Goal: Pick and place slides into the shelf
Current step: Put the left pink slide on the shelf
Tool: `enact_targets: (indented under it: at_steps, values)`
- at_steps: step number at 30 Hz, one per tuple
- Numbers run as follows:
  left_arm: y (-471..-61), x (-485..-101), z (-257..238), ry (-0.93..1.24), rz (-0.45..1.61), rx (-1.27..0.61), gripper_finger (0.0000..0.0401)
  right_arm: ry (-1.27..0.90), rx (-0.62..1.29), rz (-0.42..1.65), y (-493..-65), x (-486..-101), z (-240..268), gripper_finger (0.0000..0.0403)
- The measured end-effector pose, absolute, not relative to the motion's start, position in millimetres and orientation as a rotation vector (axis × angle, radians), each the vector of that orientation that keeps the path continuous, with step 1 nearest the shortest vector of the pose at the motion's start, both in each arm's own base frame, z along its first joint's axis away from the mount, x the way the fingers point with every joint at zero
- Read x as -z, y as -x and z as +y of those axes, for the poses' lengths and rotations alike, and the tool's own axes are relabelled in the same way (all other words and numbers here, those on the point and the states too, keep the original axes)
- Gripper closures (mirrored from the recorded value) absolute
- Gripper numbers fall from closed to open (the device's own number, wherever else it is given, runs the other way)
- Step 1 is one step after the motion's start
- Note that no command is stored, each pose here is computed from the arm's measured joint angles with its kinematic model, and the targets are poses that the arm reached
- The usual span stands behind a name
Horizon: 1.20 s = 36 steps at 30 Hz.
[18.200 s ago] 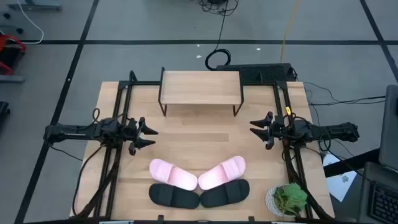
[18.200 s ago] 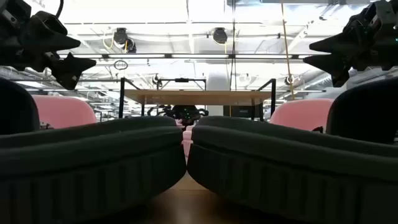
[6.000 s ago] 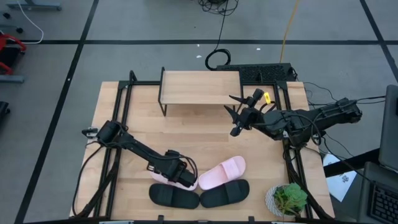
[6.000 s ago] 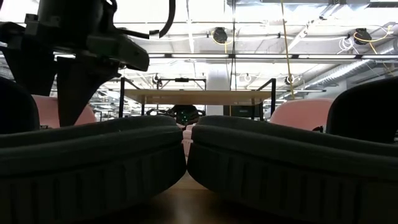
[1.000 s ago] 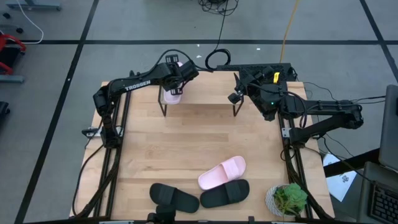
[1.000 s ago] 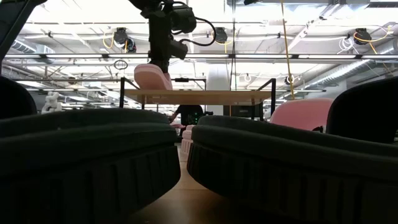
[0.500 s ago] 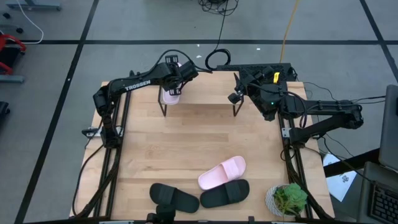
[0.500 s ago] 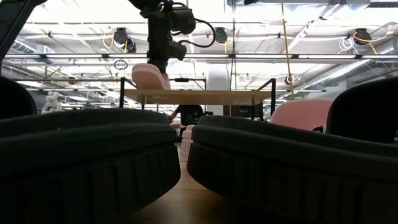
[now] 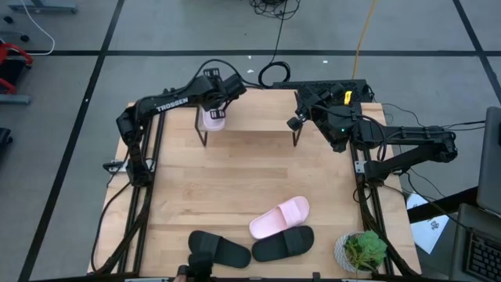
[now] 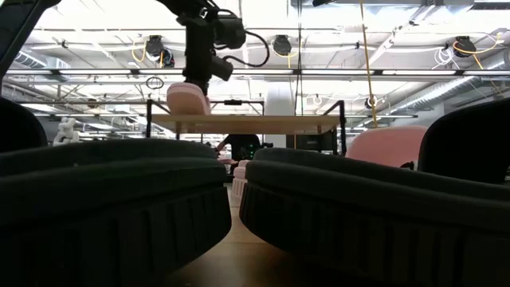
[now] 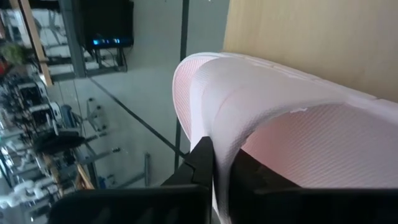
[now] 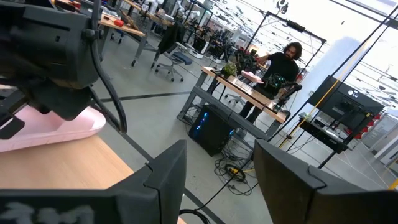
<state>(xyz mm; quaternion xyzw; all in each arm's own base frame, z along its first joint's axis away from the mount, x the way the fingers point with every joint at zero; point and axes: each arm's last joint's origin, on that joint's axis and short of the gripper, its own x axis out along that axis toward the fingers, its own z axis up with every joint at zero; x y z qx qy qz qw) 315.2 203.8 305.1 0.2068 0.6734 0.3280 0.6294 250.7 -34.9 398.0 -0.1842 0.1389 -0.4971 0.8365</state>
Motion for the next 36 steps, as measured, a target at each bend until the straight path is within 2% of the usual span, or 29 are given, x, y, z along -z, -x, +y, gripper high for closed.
enact_targets:
  at_steps: [8,36]
  values:
    - [-311.8,-304.1,207.4,-0.433,1.543,-0.734,0.0381,0.39,1.052,0.294,-250.7,-398.0,-34.9,0.0229]
    - [-308.7,-302.3,203.6,-0.486,1.623,-0.605,0.0379,0.368,1.055,0.281,-250.7,-398.0,-34.9,0.0229]
